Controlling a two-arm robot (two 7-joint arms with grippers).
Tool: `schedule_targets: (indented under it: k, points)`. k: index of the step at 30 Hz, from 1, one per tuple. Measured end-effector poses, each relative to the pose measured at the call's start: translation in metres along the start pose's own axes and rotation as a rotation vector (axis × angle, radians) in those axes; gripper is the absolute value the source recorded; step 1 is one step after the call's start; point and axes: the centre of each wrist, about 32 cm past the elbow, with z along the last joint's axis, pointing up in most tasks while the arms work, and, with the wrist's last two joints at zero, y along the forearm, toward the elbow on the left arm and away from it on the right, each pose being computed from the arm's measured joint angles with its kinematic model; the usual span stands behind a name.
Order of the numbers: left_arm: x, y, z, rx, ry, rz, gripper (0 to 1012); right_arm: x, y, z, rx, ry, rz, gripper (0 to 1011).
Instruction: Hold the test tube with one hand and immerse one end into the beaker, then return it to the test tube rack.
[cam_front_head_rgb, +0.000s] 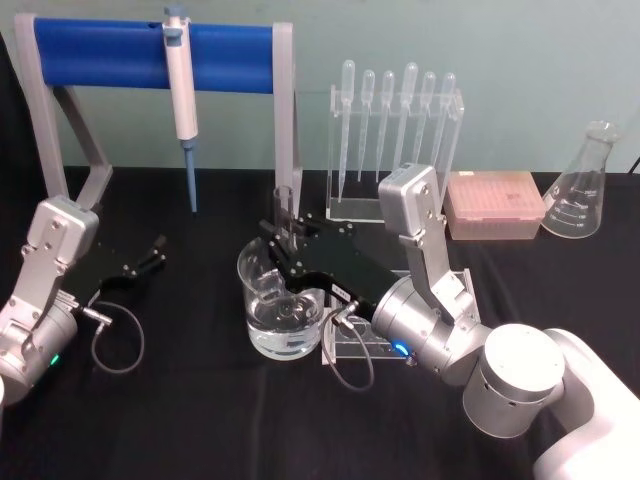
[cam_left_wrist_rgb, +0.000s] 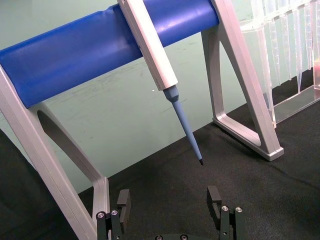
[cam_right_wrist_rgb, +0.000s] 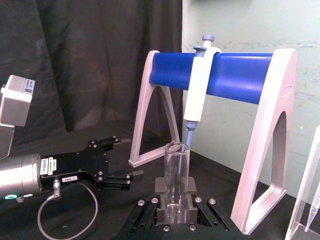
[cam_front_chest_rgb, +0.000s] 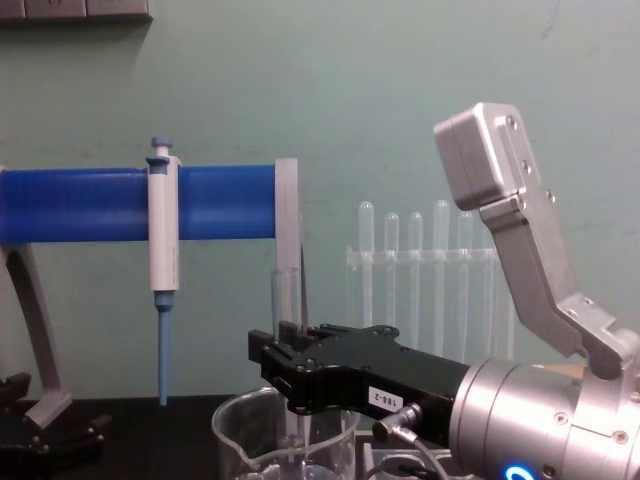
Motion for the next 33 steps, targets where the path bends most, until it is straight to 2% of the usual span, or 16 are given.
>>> schedule_targets:
  k: [33]
  points:
    - [0.0000, 0.0000, 0.0000, 0.000, 0.000, 0.000, 1000, 0.0000, 0.0000, 0.0000, 0.000, 0.000, 0.000, 225]
